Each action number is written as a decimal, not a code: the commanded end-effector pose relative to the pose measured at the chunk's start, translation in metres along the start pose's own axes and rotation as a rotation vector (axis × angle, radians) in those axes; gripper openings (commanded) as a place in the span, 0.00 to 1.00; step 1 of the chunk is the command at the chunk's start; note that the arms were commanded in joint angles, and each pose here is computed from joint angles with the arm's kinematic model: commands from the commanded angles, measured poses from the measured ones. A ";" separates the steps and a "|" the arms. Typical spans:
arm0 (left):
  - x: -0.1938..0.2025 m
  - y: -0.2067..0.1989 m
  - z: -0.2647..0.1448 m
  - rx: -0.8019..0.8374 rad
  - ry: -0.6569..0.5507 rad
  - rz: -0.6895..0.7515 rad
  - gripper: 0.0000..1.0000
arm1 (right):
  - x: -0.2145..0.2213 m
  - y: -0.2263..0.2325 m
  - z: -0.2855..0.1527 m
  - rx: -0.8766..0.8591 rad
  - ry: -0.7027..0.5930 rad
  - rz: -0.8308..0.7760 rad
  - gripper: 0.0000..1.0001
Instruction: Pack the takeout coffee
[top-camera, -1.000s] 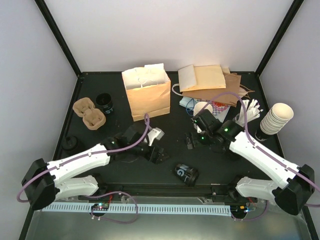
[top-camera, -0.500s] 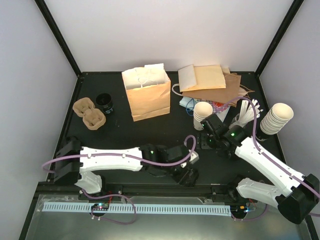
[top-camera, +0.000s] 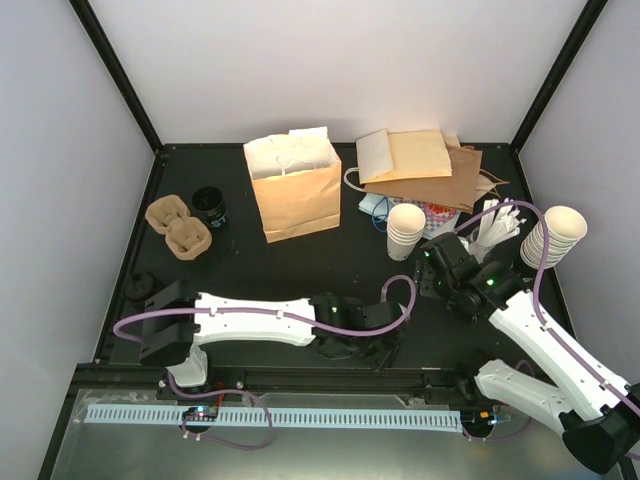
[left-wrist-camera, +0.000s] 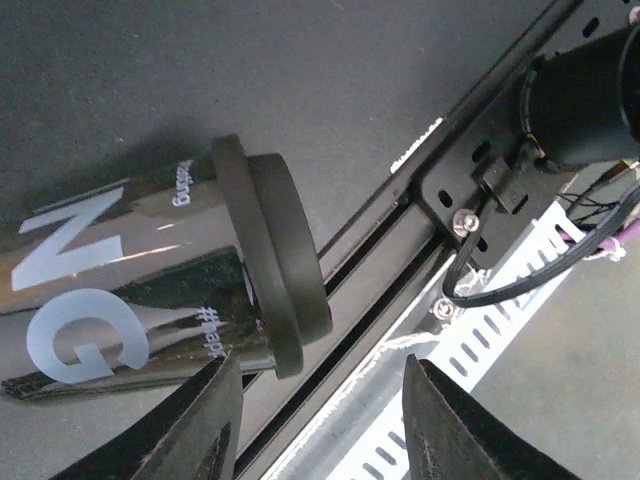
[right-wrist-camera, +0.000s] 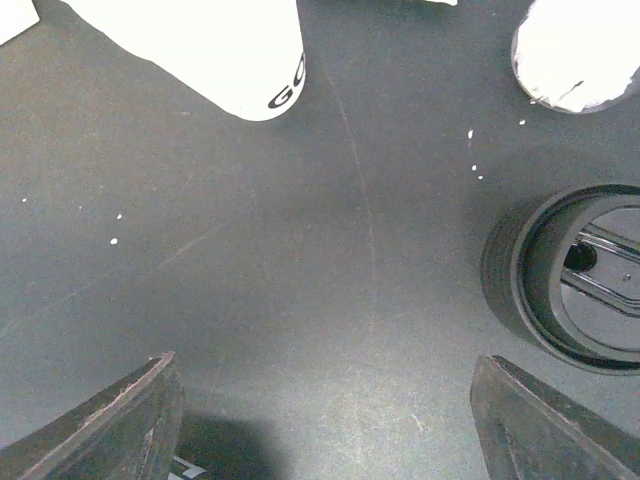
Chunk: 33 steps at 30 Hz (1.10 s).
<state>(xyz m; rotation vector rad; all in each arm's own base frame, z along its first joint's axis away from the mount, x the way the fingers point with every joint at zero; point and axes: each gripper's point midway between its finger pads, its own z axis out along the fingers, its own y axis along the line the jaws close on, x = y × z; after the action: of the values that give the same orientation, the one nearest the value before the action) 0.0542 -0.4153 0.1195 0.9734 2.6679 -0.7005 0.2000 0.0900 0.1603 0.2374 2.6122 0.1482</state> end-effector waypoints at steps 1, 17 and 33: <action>-0.012 0.009 0.000 -0.075 0.000 -0.064 0.45 | -0.010 -0.008 -0.004 0.037 -0.047 0.028 0.81; -0.008 0.024 0.022 -0.133 0.085 -0.105 0.21 | -0.015 -0.010 -0.005 0.026 -0.066 0.037 0.81; -0.039 0.017 0.009 0.016 -0.064 -0.009 0.14 | 0.025 -0.013 0.014 0.077 0.167 -0.004 0.82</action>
<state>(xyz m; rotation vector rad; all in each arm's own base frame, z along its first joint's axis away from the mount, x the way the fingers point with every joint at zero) 0.0895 -0.4199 0.0913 0.8924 2.7494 -0.5820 0.2010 0.0945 0.1525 0.1881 2.6666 0.1699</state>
